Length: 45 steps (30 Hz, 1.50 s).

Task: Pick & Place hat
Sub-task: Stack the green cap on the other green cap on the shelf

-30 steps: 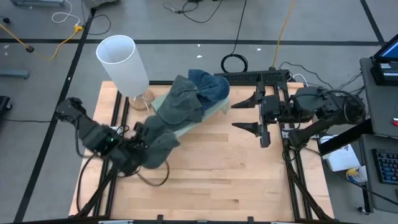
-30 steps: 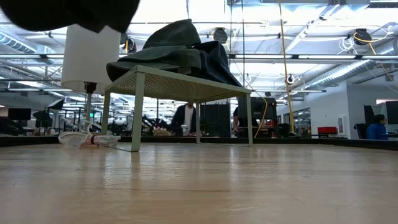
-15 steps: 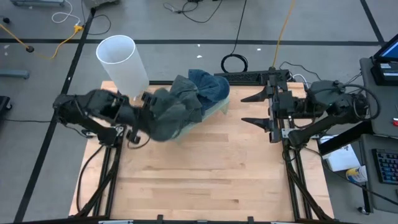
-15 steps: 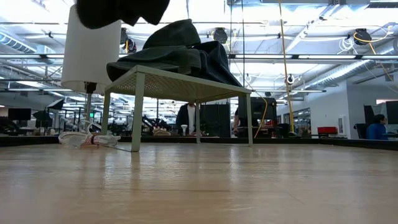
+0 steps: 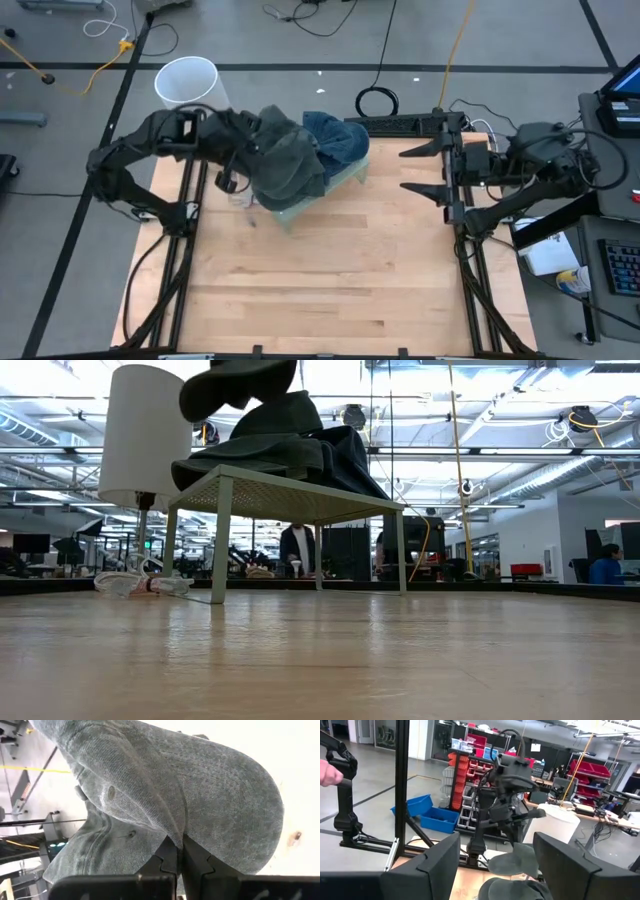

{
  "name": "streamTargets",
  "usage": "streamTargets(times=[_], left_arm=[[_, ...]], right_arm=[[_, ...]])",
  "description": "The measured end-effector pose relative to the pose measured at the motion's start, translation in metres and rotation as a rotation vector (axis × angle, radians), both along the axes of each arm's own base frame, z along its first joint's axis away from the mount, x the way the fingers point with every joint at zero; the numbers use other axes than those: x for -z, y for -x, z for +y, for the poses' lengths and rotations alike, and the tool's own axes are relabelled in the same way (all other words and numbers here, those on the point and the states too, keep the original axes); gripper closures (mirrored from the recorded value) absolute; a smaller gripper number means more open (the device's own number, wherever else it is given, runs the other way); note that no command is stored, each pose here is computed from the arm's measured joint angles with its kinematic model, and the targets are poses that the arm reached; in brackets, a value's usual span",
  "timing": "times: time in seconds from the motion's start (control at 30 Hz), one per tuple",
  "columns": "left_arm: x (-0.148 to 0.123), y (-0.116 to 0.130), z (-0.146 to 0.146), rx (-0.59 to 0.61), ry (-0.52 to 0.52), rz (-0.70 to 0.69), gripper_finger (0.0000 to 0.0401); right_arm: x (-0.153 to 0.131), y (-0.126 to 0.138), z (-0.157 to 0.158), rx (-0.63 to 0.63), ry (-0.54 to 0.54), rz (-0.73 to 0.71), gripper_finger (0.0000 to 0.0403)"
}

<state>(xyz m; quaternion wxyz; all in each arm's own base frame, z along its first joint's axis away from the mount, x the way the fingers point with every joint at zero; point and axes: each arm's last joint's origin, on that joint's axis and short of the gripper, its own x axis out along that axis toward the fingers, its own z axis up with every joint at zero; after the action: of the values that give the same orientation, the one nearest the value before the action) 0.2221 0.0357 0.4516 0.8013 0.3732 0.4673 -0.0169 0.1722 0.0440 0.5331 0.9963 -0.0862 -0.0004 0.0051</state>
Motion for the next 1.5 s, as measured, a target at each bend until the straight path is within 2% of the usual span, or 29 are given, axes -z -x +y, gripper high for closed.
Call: streamTargets(times=[0.17, 0.37, 0.57, 1.07, 1.5], left_arm=[[0.009, -0.005, 0.017, 0.007, 0.004, 0.084, 0.0399], [0.024, -0.028, 0.021, 0.084, 0.02, 0.158, 0.0399], [0.039, -0.046, 0.026, 0.105, 0.043, 0.215, 0.0399], [0.069, -0.07, 0.04, 0.028, 0.112, 0.287, 0.0399], [0.096, -0.08, 0.042, -0.023, 0.083, 0.28, 0.0399]], right_arm=[[-0.001, 0.004, -0.001, 0.0, 0.003, -0.008, 0.0158], [0.003, 0.007, -0.002, 0.005, 0.022, 0.044, 0.0158], [0.008, 0.007, -0.002, 0.006, 0.042, 0.088, 0.0158], [0.012, 0.007, -0.002, 0.0, 0.062, 0.128, 0.0158], [0.015, 0.008, -0.002, -0.004, 0.102, 0.162, 0.0158]])
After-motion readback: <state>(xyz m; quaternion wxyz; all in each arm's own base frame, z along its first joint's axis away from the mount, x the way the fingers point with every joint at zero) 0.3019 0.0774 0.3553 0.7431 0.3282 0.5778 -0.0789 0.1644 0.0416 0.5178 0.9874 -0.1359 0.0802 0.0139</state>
